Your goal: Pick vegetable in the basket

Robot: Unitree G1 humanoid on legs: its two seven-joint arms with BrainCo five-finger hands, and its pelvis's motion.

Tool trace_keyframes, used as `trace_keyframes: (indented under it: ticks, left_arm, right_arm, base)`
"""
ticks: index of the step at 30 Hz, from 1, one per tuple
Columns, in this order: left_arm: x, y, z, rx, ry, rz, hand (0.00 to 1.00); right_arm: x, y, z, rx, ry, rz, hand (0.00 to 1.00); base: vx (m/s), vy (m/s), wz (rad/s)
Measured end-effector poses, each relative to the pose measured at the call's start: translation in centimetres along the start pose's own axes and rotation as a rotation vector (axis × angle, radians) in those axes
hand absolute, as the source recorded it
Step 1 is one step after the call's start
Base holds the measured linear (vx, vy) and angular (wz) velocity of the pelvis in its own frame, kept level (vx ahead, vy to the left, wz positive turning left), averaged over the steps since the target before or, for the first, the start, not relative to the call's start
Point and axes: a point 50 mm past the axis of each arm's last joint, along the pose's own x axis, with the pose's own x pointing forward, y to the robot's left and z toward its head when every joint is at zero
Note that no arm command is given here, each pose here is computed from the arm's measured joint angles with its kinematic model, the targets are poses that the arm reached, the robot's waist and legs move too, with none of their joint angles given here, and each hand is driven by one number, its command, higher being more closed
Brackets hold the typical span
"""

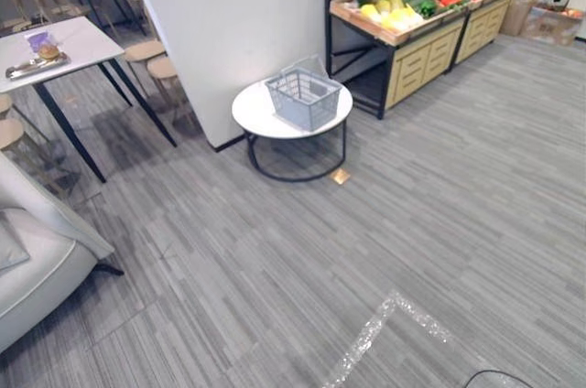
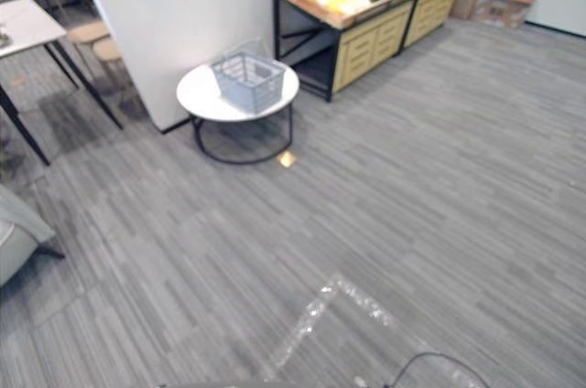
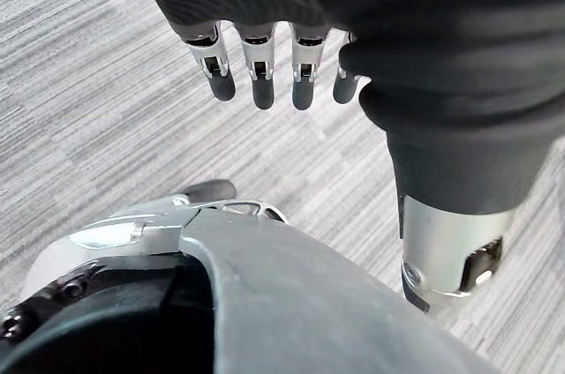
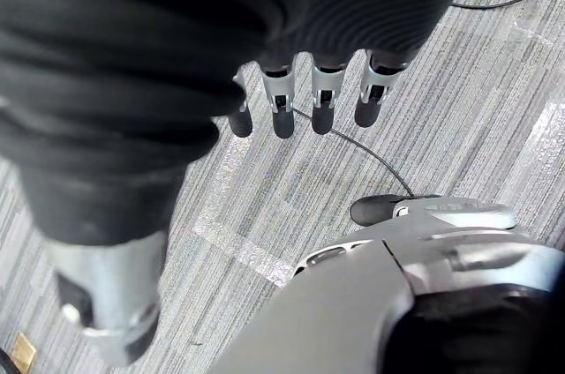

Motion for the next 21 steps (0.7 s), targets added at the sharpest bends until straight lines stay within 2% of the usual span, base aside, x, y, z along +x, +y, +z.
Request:
trace_keyframes:
  ticks: [10,18,21]
  left_arm:
    - [0.0,0.1,0.2,-0.013,-0.005,0.007,0.00]
    - [0.3,0.2,2.3,-0.063,-0.077,0.022,0.00]
    - [0.4,0.0,2.5,-0.064,-0.081,0.017,0.00]
  right_arm:
    - [0.1,0.2,0.3,0.000,-0.007,0.004,0.00]
    - [0.4,0.4,1.7,-0.012,-0.039,0.010,0.00]
    - [0.8,0.8,4.0,-0.074,-0.092,0.026,0.00]
  base:
    - [0.00,0.000,0.00]
    - [0.03,-0.004,-0.01]
    - [0.13,0.120,-0.14]
